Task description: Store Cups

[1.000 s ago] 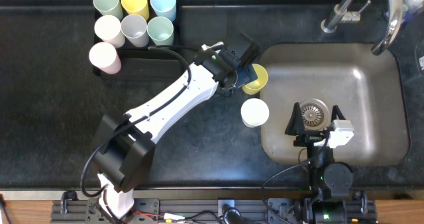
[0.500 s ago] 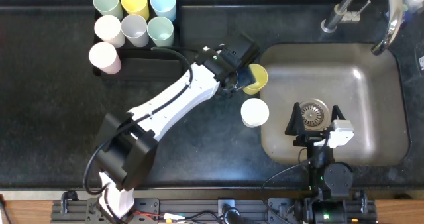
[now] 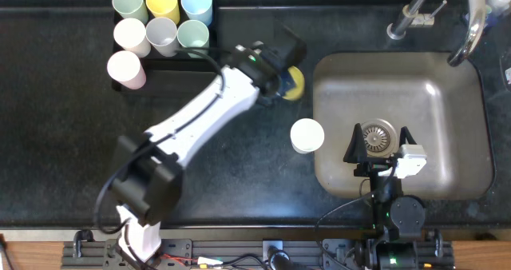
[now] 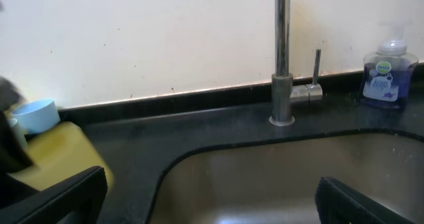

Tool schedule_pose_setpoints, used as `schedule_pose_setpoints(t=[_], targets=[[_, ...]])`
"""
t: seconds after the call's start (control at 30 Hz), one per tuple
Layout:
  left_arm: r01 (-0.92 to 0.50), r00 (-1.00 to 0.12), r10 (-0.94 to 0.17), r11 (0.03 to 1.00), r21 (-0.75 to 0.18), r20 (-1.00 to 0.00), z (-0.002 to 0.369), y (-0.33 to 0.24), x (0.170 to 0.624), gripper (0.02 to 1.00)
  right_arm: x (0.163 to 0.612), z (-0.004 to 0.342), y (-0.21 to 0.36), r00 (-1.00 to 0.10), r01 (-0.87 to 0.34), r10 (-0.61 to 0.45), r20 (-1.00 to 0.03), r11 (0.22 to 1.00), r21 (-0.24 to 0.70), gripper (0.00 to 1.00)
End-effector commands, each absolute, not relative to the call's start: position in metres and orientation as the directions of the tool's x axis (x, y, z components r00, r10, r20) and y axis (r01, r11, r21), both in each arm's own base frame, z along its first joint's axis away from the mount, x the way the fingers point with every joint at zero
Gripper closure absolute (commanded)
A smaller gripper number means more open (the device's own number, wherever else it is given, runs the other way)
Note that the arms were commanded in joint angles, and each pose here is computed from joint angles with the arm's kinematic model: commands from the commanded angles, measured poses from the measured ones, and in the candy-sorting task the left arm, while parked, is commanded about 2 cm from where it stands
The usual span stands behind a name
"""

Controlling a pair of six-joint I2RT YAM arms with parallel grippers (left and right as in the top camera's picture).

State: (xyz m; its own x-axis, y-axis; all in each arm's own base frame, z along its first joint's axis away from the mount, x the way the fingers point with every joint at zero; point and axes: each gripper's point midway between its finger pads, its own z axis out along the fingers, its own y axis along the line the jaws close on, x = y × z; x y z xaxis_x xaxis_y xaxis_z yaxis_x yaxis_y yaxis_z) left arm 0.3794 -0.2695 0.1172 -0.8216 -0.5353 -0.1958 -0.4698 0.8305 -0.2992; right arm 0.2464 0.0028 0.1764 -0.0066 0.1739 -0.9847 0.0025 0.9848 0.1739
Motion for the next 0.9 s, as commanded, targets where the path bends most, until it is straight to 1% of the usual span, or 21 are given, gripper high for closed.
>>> schedule_pose_setpoints(t=[0.03, 0.13, 0.2, 0.27, 0.33, 0.4, 0.53, 0.63, 0.77, 0.9], targets=[[-0.567, -0.691, -0.669, 0.736, -0.370, -0.274, 0.201, -0.188, 0.395, 0.982, 0.247, 0.173, 0.005, -0.008, -0.005, 0.178, -0.984, 0.984, 0.178, 0.003], [-0.679, -0.622, -0.742, 0.670, -0.299, -0.249, 0.208, -0.125, 0.384, 0.982, 0.247, 0.173, 0.005, -0.008, -0.005, 0.178, -0.984, 0.984, 0.178, 0.003], [-0.765, -0.567, -0.795, 0.606, -0.220, -0.218, 0.205, -0.081, 0.370, 0.982, 0.247, 0.173, 0.005, -0.009, -0.005, 0.178, -0.984, 0.984, 0.178, 0.005], [-0.819, -0.521, -0.831, 0.551, -0.161, -0.192, 0.200, -0.052, 0.359, 0.982, 0.247, 0.173, 0.005, -0.009, -0.005, 0.178, -0.984, 0.984, 0.178, 0.003], [-0.858, -0.474, -0.864, 0.496, -0.134, -0.167, 0.193, -0.030, 0.356, 0.980, 0.247, 0.173, 0.005, -0.008, -0.005, 0.178, -0.984, 0.984, 0.178, 0.005], [-0.886, -0.427, -0.892, 0.446, -0.131, -0.149, 0.183, -0.022, 0.359, 0.982, 0.247, 0.173, 0.005, -0.008, -0.005, 0.178, -0.984, 0.984, 0.178, 0.005], [-0.924, -0.349, -0.923, 0.368, -0.104, -0.164, 0.169, -0.014, 0.365, 0.982, 0.247, 0.173, 0.005, -0.008, -0.005, 0.178, -0.984, 0.984, 0.178, 0.003], [-0.942, -0.303, -0.940, 0.320, -0.099, -0.158, 0.159, -0.013, 0.371, 0.980, 0.247, 0.173, 0.005, -0.008, -0.005, 0.178, -0.984, 0.984, 0.178, 0.003], [-0.944, -0.298, -0.943, 0.315, -0.104, -0.146, 0.148, -0.016, 0.381, 0.982, 0.247, 0.173, 0.005, -0.008, -0.005, 0.178, -0.984, 0.984, 0.178, 0.003], [-0.961, -0.249, -0.959, 0.262, -0.089, -0.138, 0.138, -0.014, 0.383, 0.982, 0.247, 0.173, 0.005, -0.008, -0.005, 0.178, -0.984, 0.984, 0.178, 0.003]])
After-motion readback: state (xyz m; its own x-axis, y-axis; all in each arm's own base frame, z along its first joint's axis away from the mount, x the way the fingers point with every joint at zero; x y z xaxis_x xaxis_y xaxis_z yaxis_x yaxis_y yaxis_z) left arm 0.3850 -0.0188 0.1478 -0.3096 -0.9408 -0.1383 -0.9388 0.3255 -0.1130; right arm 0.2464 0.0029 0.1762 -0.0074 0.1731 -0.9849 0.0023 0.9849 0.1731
